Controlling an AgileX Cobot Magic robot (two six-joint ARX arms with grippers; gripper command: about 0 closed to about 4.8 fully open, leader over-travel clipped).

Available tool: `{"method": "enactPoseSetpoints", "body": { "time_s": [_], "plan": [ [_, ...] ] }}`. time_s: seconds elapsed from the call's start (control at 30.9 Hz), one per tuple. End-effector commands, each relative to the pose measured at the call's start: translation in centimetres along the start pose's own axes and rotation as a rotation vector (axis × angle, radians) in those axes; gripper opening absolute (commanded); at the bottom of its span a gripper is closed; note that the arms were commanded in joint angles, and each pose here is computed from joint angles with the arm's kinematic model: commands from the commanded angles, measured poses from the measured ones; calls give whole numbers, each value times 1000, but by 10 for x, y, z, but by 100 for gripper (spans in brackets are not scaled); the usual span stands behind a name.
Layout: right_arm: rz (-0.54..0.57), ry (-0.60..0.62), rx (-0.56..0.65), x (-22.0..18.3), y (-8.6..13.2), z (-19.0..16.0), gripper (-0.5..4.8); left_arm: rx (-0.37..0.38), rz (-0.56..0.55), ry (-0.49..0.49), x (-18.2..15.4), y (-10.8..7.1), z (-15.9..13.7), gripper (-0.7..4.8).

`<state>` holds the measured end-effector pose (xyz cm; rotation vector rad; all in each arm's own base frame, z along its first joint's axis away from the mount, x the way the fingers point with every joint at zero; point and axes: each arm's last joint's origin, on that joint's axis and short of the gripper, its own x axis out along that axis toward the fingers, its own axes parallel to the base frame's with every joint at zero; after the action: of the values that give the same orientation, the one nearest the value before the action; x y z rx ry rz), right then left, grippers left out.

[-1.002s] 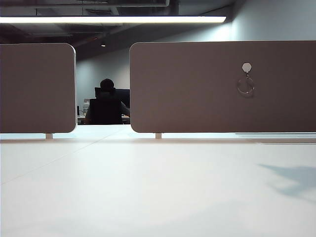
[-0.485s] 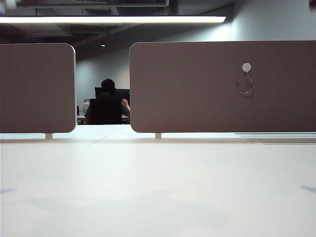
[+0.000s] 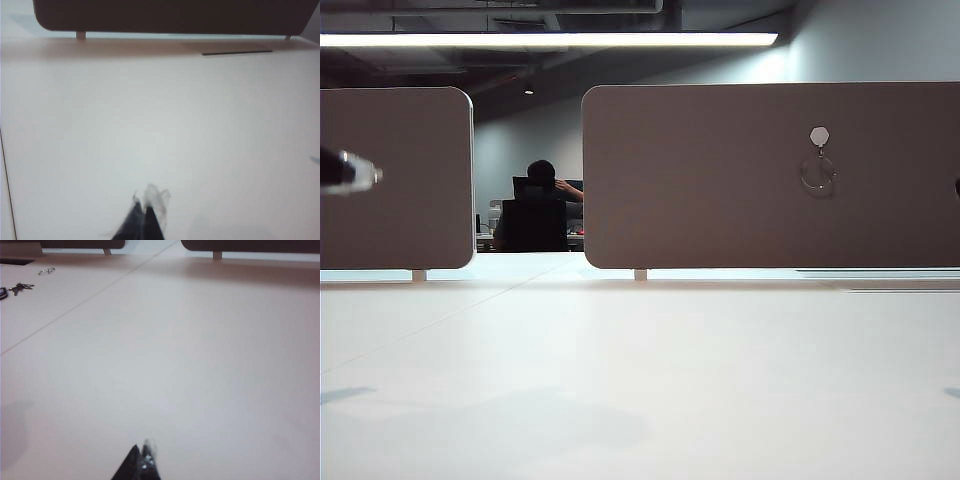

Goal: Hang the earring on the hook.

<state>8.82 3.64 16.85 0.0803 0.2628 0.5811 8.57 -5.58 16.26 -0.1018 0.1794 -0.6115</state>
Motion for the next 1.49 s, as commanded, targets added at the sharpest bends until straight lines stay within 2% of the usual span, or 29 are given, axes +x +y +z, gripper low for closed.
{"method": "enactPoseSetpoints", "body": {
  "time_s": [0.03,0.23,0.36,0.81,0.94,1.07,1.26,1.49],
  "plan": [
    [-4,2,2,2,-1,-4,-5,-10,4,26,2,2,-11,-6],
    [-142,41,17,6,-7,-19,-5,-13,54,0,2,3,-9,-6],
    [-134,53,64,8,-8,-24,-4,-33,55,16,2,3,-10,-3],
    [-142,43,62,7,-8,-23,-3,-37,50,8,1,5,-10,-3],
    [-168,-66,48,0,-10,-16,-3,-53,108,-17,-1,15,-7,-3],
    [-263,-128,55,-3,-19,-10,-3,-72,255,-51,-6,30,-5,-3],
    [-417,-136,88,-7,-33,-15,-3,-74,430,-146,-18,45,1,-3],
    [-456,-145,94,-9,-37,-16,-3,-81,499,-156,-21,50,1,-3]
  ]
}}
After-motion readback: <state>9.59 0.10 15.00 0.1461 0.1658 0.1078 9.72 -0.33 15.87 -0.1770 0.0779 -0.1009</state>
